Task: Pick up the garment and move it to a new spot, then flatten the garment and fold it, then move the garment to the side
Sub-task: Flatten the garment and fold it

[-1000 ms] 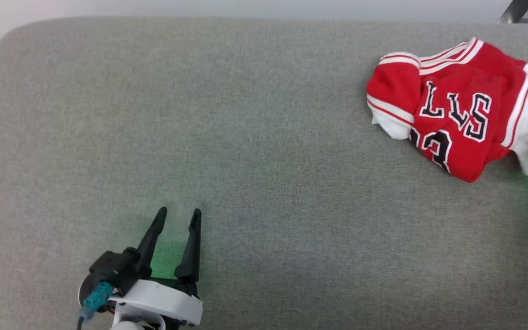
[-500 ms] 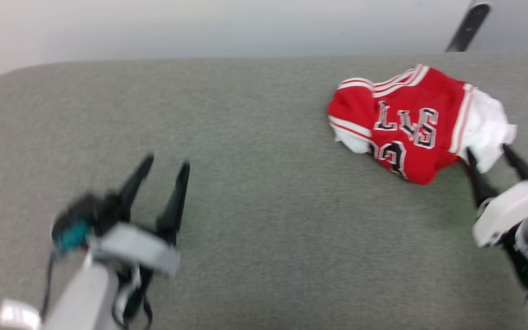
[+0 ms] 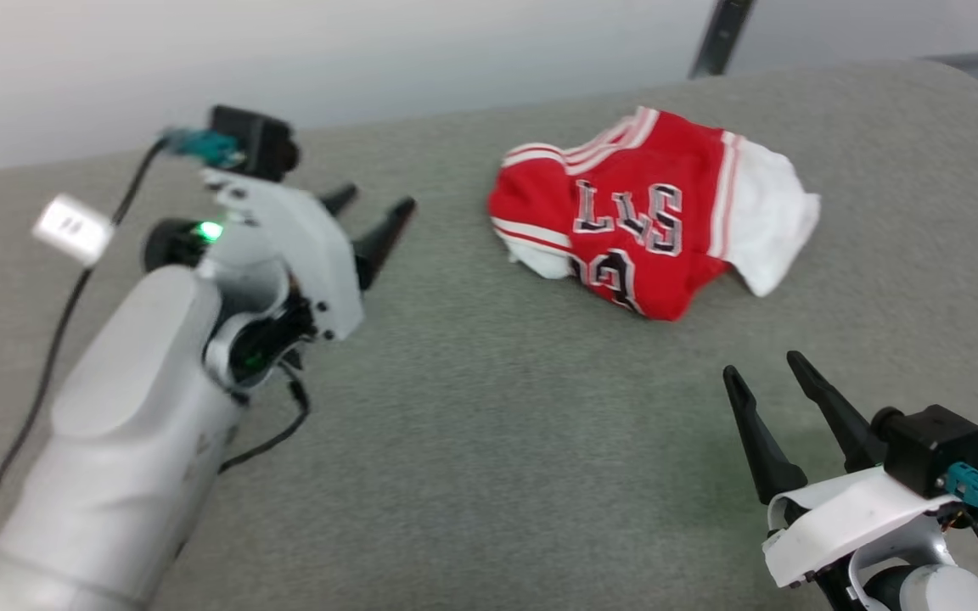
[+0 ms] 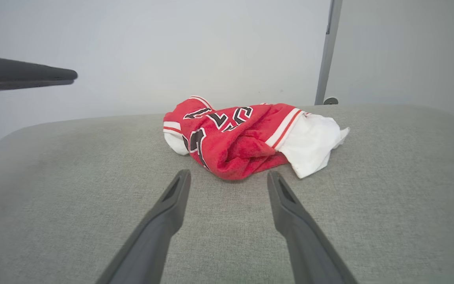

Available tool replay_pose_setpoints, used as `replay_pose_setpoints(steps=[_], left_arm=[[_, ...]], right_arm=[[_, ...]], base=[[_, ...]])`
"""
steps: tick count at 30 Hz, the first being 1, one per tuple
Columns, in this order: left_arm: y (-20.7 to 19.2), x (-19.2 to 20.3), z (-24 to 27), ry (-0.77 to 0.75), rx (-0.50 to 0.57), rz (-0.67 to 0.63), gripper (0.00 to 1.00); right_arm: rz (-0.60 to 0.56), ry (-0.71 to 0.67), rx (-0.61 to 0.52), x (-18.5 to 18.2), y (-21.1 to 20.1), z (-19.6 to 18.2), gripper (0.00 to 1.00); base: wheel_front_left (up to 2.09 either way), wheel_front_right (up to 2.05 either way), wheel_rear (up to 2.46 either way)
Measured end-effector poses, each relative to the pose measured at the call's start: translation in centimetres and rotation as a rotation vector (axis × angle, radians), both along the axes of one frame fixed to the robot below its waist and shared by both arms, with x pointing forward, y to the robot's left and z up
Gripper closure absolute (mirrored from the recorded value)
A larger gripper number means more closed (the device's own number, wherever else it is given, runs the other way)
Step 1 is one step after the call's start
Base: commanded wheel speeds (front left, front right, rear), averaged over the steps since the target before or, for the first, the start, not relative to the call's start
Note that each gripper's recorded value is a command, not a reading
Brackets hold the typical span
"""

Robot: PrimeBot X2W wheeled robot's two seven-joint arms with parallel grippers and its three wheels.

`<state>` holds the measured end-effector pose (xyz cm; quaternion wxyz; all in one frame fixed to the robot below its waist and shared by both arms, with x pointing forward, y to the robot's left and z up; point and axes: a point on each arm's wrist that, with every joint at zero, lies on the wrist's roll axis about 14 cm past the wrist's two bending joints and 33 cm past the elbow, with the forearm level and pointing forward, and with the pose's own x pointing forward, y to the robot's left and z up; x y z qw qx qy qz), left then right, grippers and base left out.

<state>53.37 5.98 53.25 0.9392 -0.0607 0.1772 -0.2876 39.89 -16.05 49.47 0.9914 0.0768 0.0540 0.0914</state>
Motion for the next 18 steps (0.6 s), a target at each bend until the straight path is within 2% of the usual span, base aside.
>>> replay_pose_setpoints(steps=[3,7,12,15,18], left_arm=[[-2.6,-0.2,-2.6,0.186,0.022,-0.073,0.00],[-4.5,-0.5,-5.5,0.362,0.063,-0.144,0.00],[-5.9,1.4,-6.8,0.431,0.037,-0.157,0.00],[-7.0,2.6,-7.4,0.473,-0.024,-0.153,0.00],[-7.9,3.7,-8.4,0.498,-0.024,-0.159,0.00]], right_arm=[[-0.033,0.000,-0.017,-0.5,-1.0,0.1,0.00],[-0.062,-0.011,-0.028,-0.6,-1.5,0.4,0.00],[-0.084,0.003,-0.027,-0.6,-1.9,0.0,0.00],[-0.099,0.010,-0.029,-0.4,-2.2,-0.4,0.00],[-0.123,0.031,-0.034,-0.5,-2.8,-1.2,0.00]], base=[[0.00,0.00,0.00],[0.00,0.00,0.00],[0.00,0.00,0.00],[0.00,0.00,0.00],[0.00,0.00,0.00]])
